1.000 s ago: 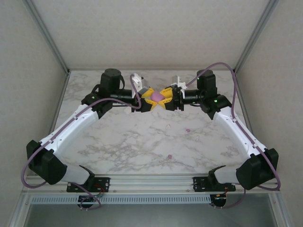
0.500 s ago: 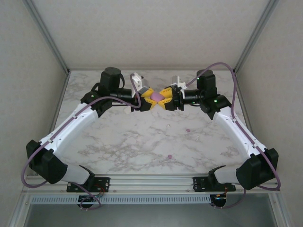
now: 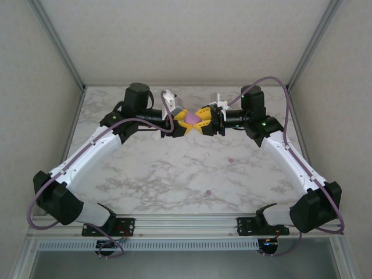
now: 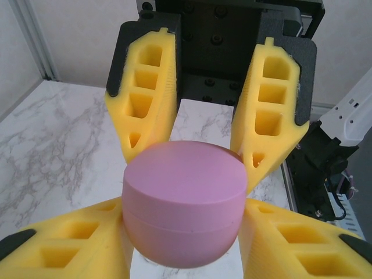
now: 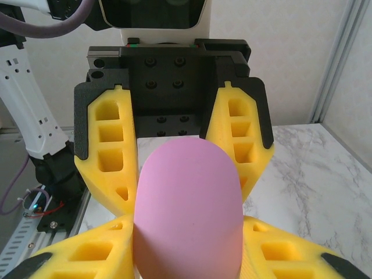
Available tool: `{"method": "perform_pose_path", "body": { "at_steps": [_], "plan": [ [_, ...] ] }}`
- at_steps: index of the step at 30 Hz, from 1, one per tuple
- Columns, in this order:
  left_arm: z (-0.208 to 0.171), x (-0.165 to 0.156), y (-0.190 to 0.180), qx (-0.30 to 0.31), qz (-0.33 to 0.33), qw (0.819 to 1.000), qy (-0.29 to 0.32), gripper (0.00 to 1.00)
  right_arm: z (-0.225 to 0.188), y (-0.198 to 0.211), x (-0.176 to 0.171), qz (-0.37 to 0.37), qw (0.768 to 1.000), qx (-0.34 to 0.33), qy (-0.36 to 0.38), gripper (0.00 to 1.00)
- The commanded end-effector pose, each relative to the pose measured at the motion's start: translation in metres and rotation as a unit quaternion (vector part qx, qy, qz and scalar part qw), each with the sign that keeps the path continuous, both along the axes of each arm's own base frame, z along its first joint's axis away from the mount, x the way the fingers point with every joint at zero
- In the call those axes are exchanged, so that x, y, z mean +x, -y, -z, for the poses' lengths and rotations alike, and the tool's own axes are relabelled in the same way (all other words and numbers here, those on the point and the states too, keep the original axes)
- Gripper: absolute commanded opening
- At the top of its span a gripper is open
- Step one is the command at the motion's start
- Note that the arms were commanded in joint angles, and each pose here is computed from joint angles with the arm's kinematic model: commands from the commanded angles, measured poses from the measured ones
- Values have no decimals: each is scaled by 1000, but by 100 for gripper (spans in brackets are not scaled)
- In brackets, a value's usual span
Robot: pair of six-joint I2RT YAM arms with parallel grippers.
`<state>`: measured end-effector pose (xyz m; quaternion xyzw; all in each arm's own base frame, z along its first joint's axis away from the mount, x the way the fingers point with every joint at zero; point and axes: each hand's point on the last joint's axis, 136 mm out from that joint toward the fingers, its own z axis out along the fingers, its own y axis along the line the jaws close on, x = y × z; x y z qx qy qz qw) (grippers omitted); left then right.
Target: Insert the wireless bluetooth earbuds into the charging case
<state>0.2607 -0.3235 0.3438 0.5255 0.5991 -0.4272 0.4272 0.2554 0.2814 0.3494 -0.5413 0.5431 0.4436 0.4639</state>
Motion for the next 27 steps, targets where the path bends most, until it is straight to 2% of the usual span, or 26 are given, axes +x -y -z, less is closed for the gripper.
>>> {"method": "perform_pose_path", "body": {
  "at_steps": [1,9,15,21,27],
  "plan": [
    [-19,-8,5,-24,28,999,1,47,-9,-3,3,3,1000,3,18,38],
    [-18,-8,6,-22,28,999,-3,39,-6,-4,3,2,1000,-5,21,39],
    [-17,-7,5,-19,22,1000,0,30,-3,-2,5,12,1000,-16,14,43],
    [-15,-8,2,-23,14,1000,13,26,-3,5,19,54,998,-13,-28,54],
    [-12,-11,0,-23,11,999,23,25,-9,8,24,57,995,1,-77,60]
  ]
}}
